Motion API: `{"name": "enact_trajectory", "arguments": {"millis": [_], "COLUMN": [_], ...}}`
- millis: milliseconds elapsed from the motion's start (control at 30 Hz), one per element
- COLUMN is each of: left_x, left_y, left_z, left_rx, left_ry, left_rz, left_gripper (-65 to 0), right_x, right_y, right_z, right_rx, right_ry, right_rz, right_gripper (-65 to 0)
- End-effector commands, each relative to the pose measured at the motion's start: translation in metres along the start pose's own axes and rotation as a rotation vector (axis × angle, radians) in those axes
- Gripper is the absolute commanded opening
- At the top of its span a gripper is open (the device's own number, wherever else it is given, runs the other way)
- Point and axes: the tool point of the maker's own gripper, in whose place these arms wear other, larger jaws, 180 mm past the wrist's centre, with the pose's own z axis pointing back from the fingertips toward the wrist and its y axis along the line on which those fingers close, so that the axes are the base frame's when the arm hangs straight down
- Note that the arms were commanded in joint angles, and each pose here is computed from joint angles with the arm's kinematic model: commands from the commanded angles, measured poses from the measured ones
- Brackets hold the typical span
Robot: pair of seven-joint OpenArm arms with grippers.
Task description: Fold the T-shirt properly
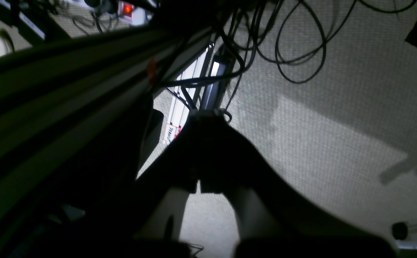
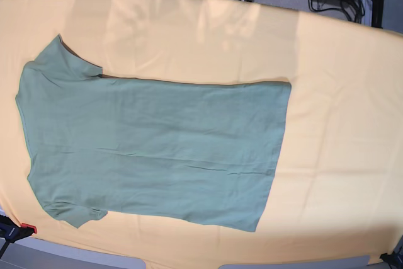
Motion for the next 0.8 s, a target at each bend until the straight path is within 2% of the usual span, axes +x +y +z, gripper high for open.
{"name": "enact_trajectory", "arguments": {"millis": [0, 133, 233, 333, 500, 767], "left_x": [0.0, -0.002, 0.001, 0.009, 0.015, -0.033], "left_y": [-0.001, 0.001, 0.0, -0.003, -0.014, -0.028], "left_z": [0.0, 0.001, 0.002, 0.004, 0.007, 0.012], "left_rx": [-0.006, -0.004, -0.018, -0.032, -0.053, -0.079], "left_ry": [-0.004, 0.006, -0.003, -0.018, -0.03, 0.051], "left_rz": [0.002, 0.001, -0.005, -0.06, -0.116, -0.098], "left_gripper": [-65.0, -65.0, -65.0, -65.0, -65.0, -65.0], "right_x": [0.005, 0.003, 0.001, 0.002, 0.015, -0.01], "right_y": [-0.002, -0.003, -0.004, -0.004, -0.008, 0.01], "right_z": [0.001, 0.001, 0.001, 0.002, 0.005, 0.007], "right_rx": [-0.002, -0.003, -0.009, -0.007, -0.019, 0.032], "right_ry": [-0.005, 0.015, 0.027, 0.032, -0.004, -0.009], "right_rz": [0.007, 0.015, 0.065, 0.114, 0.124, 0.124], "right_gripper": [-65.0, -65.0, -65.0, -65.0, -65.0, -65.0]}}
